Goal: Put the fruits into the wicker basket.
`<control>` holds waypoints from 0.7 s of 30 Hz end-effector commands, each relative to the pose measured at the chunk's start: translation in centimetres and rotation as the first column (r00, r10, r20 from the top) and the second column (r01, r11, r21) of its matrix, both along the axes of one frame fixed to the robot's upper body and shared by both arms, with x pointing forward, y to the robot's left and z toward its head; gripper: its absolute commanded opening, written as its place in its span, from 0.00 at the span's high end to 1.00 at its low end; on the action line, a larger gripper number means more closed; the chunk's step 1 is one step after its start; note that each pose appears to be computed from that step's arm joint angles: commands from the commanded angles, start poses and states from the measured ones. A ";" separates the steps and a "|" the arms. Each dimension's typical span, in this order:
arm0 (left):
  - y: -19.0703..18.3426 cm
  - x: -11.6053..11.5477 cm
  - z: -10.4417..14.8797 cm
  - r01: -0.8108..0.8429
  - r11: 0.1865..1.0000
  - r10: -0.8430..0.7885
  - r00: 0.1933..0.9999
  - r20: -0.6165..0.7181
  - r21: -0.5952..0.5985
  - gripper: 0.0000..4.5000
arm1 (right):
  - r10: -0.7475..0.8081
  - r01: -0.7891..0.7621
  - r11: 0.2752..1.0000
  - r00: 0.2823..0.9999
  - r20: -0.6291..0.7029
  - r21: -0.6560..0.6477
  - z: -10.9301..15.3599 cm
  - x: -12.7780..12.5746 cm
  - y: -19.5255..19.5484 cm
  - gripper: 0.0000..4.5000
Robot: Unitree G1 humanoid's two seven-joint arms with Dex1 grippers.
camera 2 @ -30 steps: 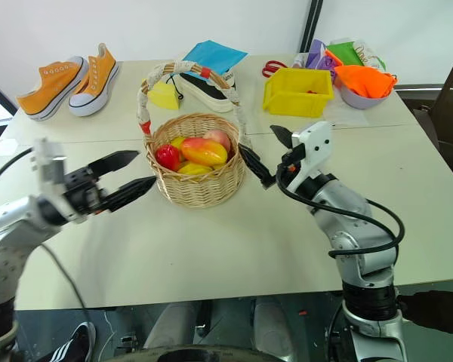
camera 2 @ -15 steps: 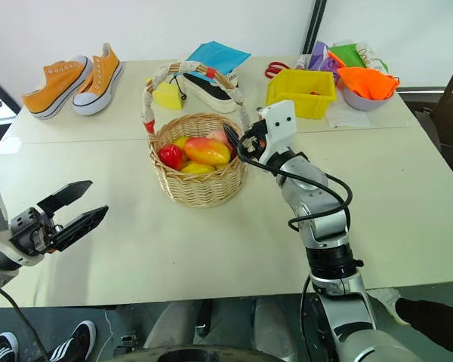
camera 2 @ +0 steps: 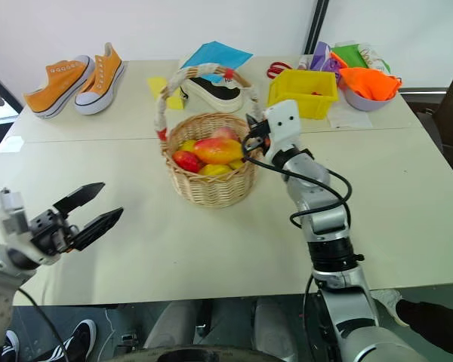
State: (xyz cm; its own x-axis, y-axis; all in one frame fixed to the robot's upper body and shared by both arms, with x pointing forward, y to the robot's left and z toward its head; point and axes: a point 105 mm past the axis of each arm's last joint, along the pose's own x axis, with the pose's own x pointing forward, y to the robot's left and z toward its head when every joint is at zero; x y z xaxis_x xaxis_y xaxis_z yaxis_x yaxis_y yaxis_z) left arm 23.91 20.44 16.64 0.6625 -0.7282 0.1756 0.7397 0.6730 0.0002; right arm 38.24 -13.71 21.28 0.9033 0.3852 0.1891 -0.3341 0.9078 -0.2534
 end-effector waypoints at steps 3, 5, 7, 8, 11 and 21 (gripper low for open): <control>-3.5 2.0 -0.4 0.081 0.996 -0.080 0.996 -0.033 0.048 0.00 | -0.293 0.297 0.955 0.946 0.140 -0.006 3.9 -0.8 -11.2 0.99; -5.7 3.1 -0.6 0.154 0.986 -0.150 0.987 -0.059 0.068 0.00 | -0.430 0.439 0.899 0.886 0.175 -0.011 4.9 -2.0 -16.1 0.99; -6.9 4.0 0.0 0.201 0.978 -0.197 0.978 -0.065 0.060 0.00 | -0.493 0.506 0.862 0.849 0.189 -0.026 5.1 -2.8 -18.5 0.99; -7.6 4.6 0.6 0.230 0.972 -0.227 0.972 -0.054 0.052 0.00 | -0.525 0.538 0.842 0.831 0.183 -0.027 4.8 -3.3 -19.8 0.99; -8.8 5.4 1.5 0.288 0.956 -0.287 0.958 -0.025 0.063 0.00 | -0.583 0.597 0.802 0.793 0.176 -0.031 4.3 -4.4 -22.0 0.99; -9.3 6.1 1.9 0.347 0.936 -0.347 0.938 -0.009 0.063 0.00 | -0.652 0.658 0.753 0.748 0.125 -0.009 1.9 -6.9 -23.6 0.99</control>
